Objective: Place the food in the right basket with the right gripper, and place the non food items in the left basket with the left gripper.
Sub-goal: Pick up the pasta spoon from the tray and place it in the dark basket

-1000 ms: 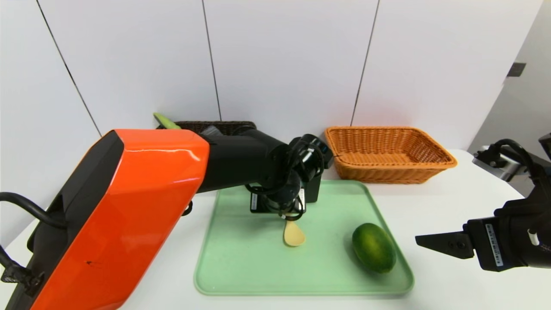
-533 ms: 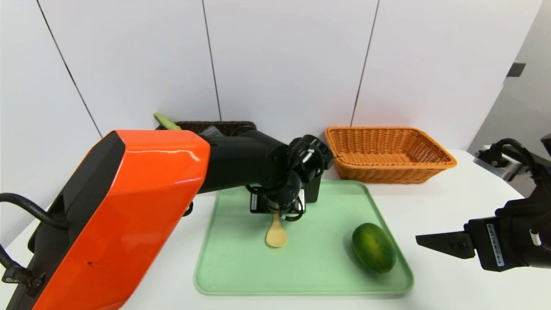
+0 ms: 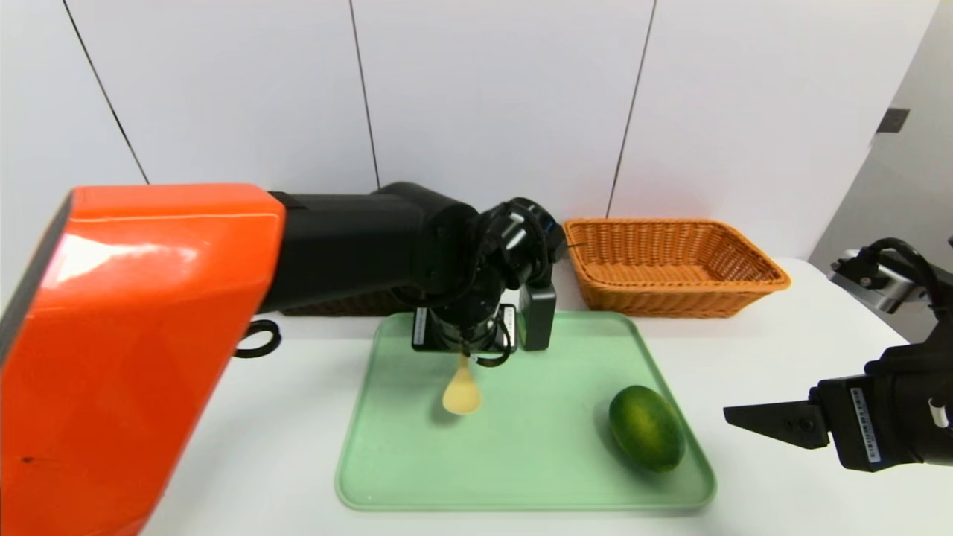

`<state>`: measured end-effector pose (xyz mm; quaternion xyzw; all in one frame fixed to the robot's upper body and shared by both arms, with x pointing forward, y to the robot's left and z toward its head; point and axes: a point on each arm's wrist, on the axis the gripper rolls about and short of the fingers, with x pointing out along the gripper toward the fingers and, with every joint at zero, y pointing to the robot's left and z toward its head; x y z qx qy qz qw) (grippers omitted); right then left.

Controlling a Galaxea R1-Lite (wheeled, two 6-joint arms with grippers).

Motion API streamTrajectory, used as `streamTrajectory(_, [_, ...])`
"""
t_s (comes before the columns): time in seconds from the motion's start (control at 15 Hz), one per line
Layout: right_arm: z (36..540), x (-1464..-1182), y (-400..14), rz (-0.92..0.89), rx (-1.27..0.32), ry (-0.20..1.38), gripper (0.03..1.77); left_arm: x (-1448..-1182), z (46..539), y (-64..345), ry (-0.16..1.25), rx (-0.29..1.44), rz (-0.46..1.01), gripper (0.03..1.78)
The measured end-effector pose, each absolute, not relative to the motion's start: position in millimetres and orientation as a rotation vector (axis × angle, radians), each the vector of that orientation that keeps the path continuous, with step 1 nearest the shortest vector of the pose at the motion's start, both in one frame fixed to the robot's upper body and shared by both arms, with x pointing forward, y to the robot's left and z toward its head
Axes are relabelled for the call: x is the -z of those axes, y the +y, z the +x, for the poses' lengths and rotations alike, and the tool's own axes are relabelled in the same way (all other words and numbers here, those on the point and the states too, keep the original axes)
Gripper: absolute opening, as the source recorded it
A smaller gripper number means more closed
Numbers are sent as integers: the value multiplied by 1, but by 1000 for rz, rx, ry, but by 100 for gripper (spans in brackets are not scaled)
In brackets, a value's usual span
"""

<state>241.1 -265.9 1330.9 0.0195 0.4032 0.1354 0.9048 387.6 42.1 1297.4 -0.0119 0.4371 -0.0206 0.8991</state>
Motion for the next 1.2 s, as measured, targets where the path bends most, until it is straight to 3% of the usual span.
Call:
streamTrajectory(0.33, [239, -1329, -268, 41, -274, 837, 170, -1363, 365, 89, 846, 97, 19, 15])
streamTrajectory(0.6, [239, -1329, -268, 41, -277, 833, 170, -1395, 380, 148, 806, 160, 85, 15])
streamTrajectory(0.87, [239, -1330, -267, 38, -282, 831, 170, -1411, 402, 200, 730, 260, 211, 15])
streamTrajectory(1.2, [238, -1329, -266, 35, -286, 835, 170, -1408, 446, 234, 548, 302, 542, 15])
